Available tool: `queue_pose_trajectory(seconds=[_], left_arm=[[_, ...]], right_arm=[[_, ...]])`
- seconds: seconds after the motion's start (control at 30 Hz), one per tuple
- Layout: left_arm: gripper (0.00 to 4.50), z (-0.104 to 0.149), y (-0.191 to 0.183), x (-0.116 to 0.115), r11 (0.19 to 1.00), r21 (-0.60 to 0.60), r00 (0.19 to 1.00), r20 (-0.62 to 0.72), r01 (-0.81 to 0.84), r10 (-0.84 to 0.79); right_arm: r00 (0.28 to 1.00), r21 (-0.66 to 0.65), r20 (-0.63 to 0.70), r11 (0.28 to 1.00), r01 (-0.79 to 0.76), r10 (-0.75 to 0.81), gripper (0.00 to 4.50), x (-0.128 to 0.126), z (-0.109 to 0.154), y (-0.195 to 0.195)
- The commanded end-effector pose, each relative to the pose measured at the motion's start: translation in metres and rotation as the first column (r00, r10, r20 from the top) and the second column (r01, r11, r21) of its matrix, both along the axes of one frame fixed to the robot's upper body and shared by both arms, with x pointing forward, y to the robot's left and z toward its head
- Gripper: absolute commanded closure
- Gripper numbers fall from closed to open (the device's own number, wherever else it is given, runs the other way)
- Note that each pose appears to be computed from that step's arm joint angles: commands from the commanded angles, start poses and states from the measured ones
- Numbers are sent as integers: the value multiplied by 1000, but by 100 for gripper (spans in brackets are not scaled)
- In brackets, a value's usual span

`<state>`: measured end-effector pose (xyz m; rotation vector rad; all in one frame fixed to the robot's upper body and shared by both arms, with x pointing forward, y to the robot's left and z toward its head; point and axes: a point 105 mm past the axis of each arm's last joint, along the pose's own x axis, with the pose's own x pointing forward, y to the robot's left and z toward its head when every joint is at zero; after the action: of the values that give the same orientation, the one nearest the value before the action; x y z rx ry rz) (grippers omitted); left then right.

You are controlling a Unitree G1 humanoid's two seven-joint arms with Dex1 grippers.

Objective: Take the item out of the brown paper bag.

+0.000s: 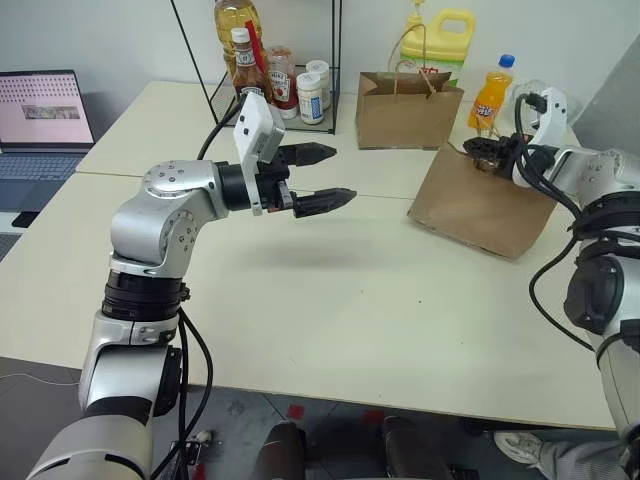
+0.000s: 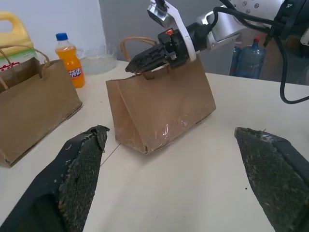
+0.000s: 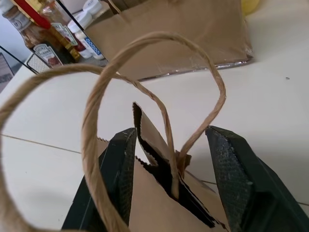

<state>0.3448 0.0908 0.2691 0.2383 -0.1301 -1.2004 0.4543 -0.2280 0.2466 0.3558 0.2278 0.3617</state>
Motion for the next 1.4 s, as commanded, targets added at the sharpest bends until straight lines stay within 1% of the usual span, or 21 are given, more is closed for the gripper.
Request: queue_pose_trajectory(seconds=[0.03,0.07,0.2,0.23,0.57,0.73,0.87,1.07,1.2,1.4], left_arm=[[0,16,2,-6,1000,-6,997,71,-2,2],[0,17,2,-7,1000,-6,997,71,-4,5],[0,17,5,-7,1000,-5,997,71,-13,13],[0,17,5,-7,1000,-4,997,71,-14,14],[0,16,4,-9,1000,-4,998,63,-8,9],[0,12,8,-21,1000,-26,1000,20,-13,14],[0,7,17,-35,996,-52,998,-14,-69,68],[0,7,35,-46,977,-91,981,-36,-195,193],[0,9,49,-53,952,-119,960,-49,-280,276],[0,-3,62,-69,920,-112,926,-87,-376,368]], right_arm=[[993,56,119,998,3,-10,252,3,28,2],[991,58,132,998,-4,-3,274,3,31,3],[986,62,169,998,-22,11,414,3,39,5],[985,60,174,998,-26,15,443,3,40,6],[975,40,205,995,-91,81,447,-1,46,14],[962,48,220,984,-173,158,447,-7,61,36],[937,57,242,960,-273,252,447,-20,71,69],[888,37,262,915,-402,379,447,-40,68,122],[864,34,267,892,-451,427,447,-41,61,155],[817,-14,299,858,-513,494,447,-35,51,200]])
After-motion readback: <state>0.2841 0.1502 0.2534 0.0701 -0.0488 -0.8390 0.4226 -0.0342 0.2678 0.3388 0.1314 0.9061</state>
